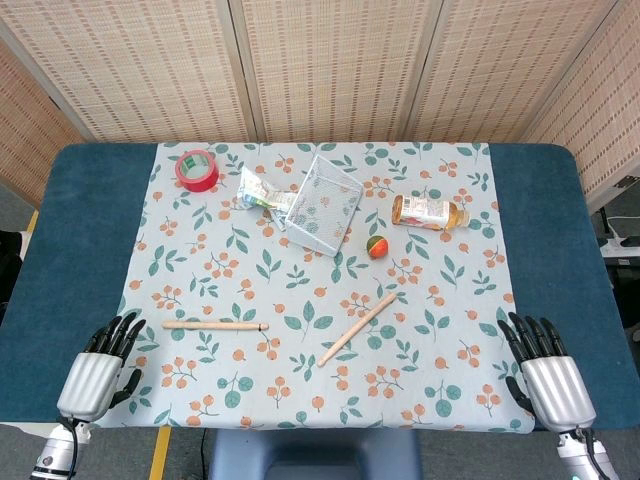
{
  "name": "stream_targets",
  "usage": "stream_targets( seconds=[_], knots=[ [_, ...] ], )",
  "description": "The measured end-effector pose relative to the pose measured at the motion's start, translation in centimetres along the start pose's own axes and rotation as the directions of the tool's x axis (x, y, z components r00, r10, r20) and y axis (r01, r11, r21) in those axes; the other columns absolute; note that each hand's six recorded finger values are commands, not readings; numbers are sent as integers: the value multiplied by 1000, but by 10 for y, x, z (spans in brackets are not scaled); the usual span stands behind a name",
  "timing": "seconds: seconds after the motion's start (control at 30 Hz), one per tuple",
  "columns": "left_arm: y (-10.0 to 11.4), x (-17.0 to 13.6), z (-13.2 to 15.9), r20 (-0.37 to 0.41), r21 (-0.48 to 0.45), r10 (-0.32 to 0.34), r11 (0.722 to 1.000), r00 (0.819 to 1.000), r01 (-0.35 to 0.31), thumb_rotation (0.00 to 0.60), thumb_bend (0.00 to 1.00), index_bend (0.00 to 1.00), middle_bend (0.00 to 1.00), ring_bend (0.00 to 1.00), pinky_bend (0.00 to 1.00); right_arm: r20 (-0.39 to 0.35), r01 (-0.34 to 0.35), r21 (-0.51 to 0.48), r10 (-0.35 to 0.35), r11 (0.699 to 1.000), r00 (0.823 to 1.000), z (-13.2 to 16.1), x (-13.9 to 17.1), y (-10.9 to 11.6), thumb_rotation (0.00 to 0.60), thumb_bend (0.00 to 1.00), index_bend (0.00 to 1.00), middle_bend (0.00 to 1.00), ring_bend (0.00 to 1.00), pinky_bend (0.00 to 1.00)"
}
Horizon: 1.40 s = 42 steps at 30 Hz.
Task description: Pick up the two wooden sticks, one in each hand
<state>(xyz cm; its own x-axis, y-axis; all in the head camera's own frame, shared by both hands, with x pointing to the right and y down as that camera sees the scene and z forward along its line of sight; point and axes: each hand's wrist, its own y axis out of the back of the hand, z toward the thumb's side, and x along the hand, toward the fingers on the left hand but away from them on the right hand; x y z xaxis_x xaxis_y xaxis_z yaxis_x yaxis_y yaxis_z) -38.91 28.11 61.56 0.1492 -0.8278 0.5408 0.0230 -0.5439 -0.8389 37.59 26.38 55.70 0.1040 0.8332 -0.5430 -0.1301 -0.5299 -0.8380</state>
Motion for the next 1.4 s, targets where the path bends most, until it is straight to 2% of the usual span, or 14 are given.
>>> stream_targets(
  seconds=[0.1, 0.17, 0.3, 0.37, 0.5, 0.7, 0.87, 1.07, 1.4],
  knots=[
    [-1, 2, 2, 9, -8, 12, 1000, 1000, -12, 600, 438, 0, 20, 0, 164, -4, -4, -2, 4, 1000, 1000, 1, -1, -1, 600, 302, 0, 0, 0, 14],
    [-4, 5, 5, 19, -21, 19, 1000, 1000, -18, 600, 439, 5, 74, 3, 164, -6, 0, -5, 0, 1000, 1000, 1, -1, 0, 600, 302, 0, 0, 0, 14],
    [-15, 19, 17, 66, -12, 17, 1000, 998, -16, 600, 441, 18, 199, 83, 163, -6, 15, -11, -16, 1000, 1000, 0, 0, 3, 600, 302, 0, 0, 0, 16],
    [-22, 30, 23, 86, 3, 11, 1000, 996, -11, 600, 441, 52, 226, 93, 163, -6, 26, -12, -26, 1000, 1000, 0, 0, 5, 600, 302, 0, 0, 0, 19],
    [-36, 59, 39, 115, 65, 7, 998, 993, -15, 600, 440, 74, 241, 93, 159, -4, 44, -17, -44, 999, 999, -1, 2, 8, 600, 302, 0, 0, 0, 19],
    [-53, 82, 60, 141, 158, 0, 987, 990, -22, 600, 440, 121, 241, 93, 159, 12, 44, -11, -44, 999, 999, -4, 2, 9, 600, 301, 0, 0, 0, 19],
    [-65, 91, 64, 140, 228, -11, 974, 990, -21, 600, 441, 174, 268, 106, 160, 20, 34, -9, -34, 999, 999, -5, 2, 8, 600, 302, 0, 0, 0, 19],
    [-75, 98, 65, 147, 296, -2, 954, 989, -42, 600, 441, 293, 325, 142, 161, 26, 24, -5, -24, 1000, 999, -6, 2, 7, 600, 302, 0, 0, 0, 19],
    [-80, 103, 64, 148, 334, -10, 942, 989, -41, 600, 441, 369, 406, 178, 162, 33, 10, -4, -9, 1000, 999, -6, 2, 6, 600, 302, 0, 0, 0, 21]
  ],
)
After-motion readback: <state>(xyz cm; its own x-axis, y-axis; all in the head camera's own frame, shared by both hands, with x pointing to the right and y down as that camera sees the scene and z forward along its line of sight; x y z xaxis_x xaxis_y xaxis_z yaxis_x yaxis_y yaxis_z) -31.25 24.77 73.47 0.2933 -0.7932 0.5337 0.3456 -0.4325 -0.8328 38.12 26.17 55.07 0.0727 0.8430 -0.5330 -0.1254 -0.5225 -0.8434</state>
